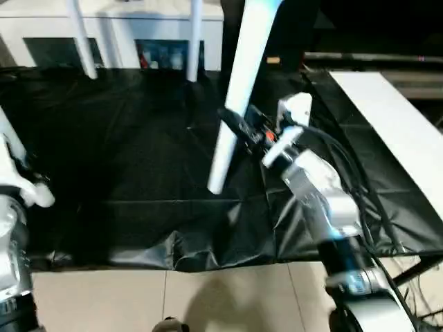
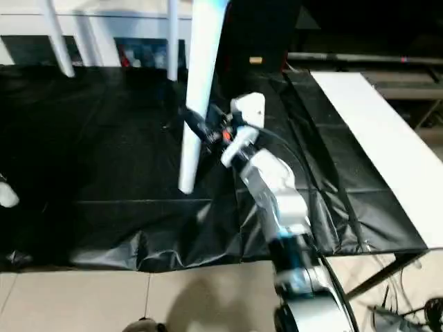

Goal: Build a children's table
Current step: Flip table

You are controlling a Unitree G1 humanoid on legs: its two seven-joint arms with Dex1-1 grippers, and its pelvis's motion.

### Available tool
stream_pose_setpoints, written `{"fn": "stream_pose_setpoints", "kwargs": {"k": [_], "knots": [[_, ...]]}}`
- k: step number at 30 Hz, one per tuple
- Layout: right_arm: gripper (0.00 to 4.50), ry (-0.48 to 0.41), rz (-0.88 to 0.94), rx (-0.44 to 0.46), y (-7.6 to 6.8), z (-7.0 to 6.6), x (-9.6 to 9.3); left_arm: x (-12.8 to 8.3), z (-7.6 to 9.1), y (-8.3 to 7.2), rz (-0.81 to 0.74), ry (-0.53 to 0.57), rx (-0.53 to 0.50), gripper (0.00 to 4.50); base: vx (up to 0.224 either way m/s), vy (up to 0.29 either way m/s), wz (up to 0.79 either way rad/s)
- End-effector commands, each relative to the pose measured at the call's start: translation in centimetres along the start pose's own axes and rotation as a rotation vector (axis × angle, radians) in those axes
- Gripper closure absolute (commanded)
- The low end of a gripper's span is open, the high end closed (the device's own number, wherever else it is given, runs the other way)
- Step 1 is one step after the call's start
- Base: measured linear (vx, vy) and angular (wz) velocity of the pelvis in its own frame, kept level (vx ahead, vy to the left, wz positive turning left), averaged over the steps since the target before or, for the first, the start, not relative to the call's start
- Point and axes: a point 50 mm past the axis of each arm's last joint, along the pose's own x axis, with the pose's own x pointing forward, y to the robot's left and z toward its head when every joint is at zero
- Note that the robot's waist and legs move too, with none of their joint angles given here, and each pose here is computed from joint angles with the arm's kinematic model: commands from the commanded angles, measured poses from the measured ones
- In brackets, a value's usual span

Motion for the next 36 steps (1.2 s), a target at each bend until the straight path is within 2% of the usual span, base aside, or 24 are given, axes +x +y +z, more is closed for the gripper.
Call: {"fn": "stream_pose_setpoints", "kwargs": {"k": [1,8,14,15,16,18,20,22,25,27,31,32,33,35,36], "knots": [[2.93,0.007,0.011,-0.014,0.3,0.4,-0.6,0.2,0.3,-0.8,-0.043,-0.024,0.073,2.92,0.0,0.0,0.0],[2.93,0.083,-0.033,-0.097,0.6,-0.1,-1.9,0.9,-1.1,-1.8,-0.099,-0.001,0.137,2.92,0.0,0.0,0.0],[2.93,0.135,-0.054,-0.159,1.4,-1.0,-1.5,1.6,-1.6,-1.3,-0.081,0.004,0.218,2.92,0.0,0.0,0.0],[2.37,0.143,-0.052,-0.167,1.4,-1.3,-1.5,1.6,-1.5,-1.4,-0.096,-0.007,0.206,2.36,0.0,0.0,0.0],[2.23,0.148,-0.054,-0.179,1.4,-1.4,-1.5,1.5,-1.4,-1.3,-0.089,-0.014,0.199,2.22,0.0,0.0,0.0],[2.17,0.148,-0.069,-0.193,1.3,-1.6,-1.5,1.3,-1.1,-1.0,-0.075,-0.038,0.205,2.22,0.0,0.0,0.0],[1.88,0.121,-0.105,-0.183,1.1,-1.5,-1.5,1.1,-0.8,-0.1,-0.026,-0.084,0.2,1.98,0.0,0.0,0.0],[1.8,0.104,-0.126,-0.174,1.0,-1.3,-1.5,1.0,-0.6,0.4,-0.015,-0.104,0.193,1.83,0.0,0.0,0.0],[1.46,0.073,-0.141,-0.168,1.0,-1.0,-1.9,0.3,-0.4,1.1,-0.033,-0.14,0.161,1.51,0.0,0.0,0.0],[1.39,0.053,-0.174,-0.175,1.0,-0.8,-2.3,-0.3,-0.3,1.7,-0.02,-0.178,0.139,1.4,0.0,0.0,0.0],[1.08,0.016,-0.232,-0.175,1.0,-0.4,-3.4,-1.4,0.1,2.9,0.021,-0.276,-0.007,1.07,0.0,0.0,0.0],[1.05,0.01,-0.234,-0.169,1.0,-0.4,-3.4,-1.5,0.2,2.9,0.018,-0.285,-0.018,0.99,0.0,0.0,0.0],[1.05,-0.041,-0.237,-0.108,1.5,0.0,-4.5,-2.6,0.8,2.8,-0.027,-0.367,-0.118,0.99,0.0,0.0,0.0],[1.05,-0.055,-0.23,-0.092,1.8,0.1,-5.0,-3.1,1.0,2.6,-0.063,-0.385,-0.146,0.99,0.0,0.0,0.0],[1.05,-0.068,-0.194,-0.07,2.8,0.3,-6.2,-4.5,1.1,1.4,-0.168,-0.403,-0.164,0.99,0.0,0.0,0.0]]}}
